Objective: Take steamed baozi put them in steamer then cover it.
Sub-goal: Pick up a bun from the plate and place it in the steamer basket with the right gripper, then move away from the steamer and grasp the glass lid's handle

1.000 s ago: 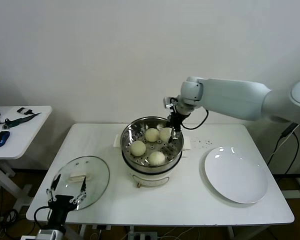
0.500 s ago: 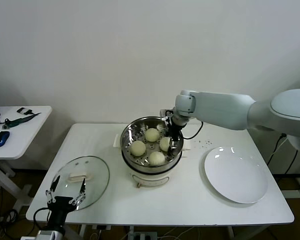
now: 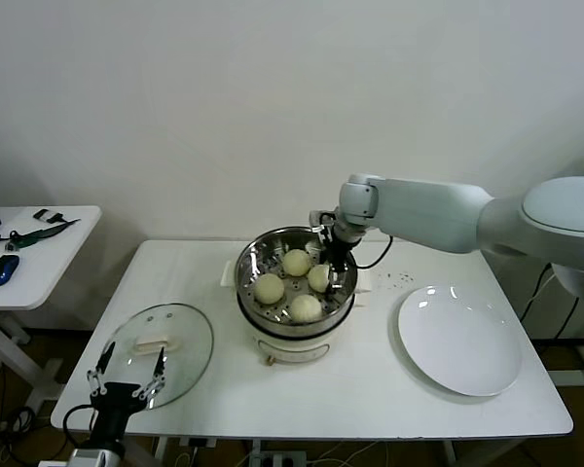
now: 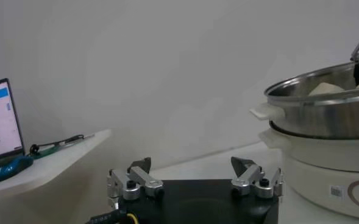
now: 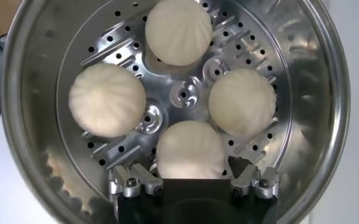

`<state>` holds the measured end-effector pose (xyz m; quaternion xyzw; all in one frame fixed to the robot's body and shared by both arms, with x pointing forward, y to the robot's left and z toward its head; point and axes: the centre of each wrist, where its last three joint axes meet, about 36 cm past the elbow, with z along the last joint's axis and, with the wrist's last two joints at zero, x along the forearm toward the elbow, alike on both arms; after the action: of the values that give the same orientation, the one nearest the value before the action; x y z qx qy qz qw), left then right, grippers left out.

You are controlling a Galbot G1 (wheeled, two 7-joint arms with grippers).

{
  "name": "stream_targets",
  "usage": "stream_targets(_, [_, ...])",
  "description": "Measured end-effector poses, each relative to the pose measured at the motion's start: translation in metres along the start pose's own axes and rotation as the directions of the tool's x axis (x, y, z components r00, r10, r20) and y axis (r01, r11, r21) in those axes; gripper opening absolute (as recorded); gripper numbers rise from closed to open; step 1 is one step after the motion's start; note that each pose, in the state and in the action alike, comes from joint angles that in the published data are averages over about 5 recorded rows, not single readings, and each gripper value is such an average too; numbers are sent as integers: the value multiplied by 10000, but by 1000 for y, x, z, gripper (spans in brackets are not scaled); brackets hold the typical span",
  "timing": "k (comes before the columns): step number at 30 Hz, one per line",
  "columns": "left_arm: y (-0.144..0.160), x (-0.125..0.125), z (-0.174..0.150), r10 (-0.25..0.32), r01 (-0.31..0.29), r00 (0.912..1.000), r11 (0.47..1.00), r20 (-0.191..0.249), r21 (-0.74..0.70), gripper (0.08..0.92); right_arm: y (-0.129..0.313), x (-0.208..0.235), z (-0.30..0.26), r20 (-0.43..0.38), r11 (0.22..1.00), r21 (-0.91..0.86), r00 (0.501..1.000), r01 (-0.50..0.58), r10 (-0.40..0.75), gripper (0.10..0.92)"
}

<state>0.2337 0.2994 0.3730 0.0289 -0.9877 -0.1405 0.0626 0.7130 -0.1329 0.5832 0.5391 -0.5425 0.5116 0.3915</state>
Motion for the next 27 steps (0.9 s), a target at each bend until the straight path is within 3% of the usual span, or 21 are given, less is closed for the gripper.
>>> stream_targets(16, [1, -1, -2, 15, -15, 10000, 10000, 65, -83, 823, 3, 64, 35, 864, 9997, 60, 9960, -233, 227, 823])
stream_targets(22, [1, -3, -5, -45, 47, 9999, 9999, 133, -159, 823, 19, 76, 78, 2050, 9927, -63, 9714, -1207, 1194, 823])
stream_targets(27, [1, -6, -8, -119, 123, 9997, 9997, 221, -202, 823, 42, 70, 121, 3421, 9643, -618, 9022, -2574, 2627, 823])
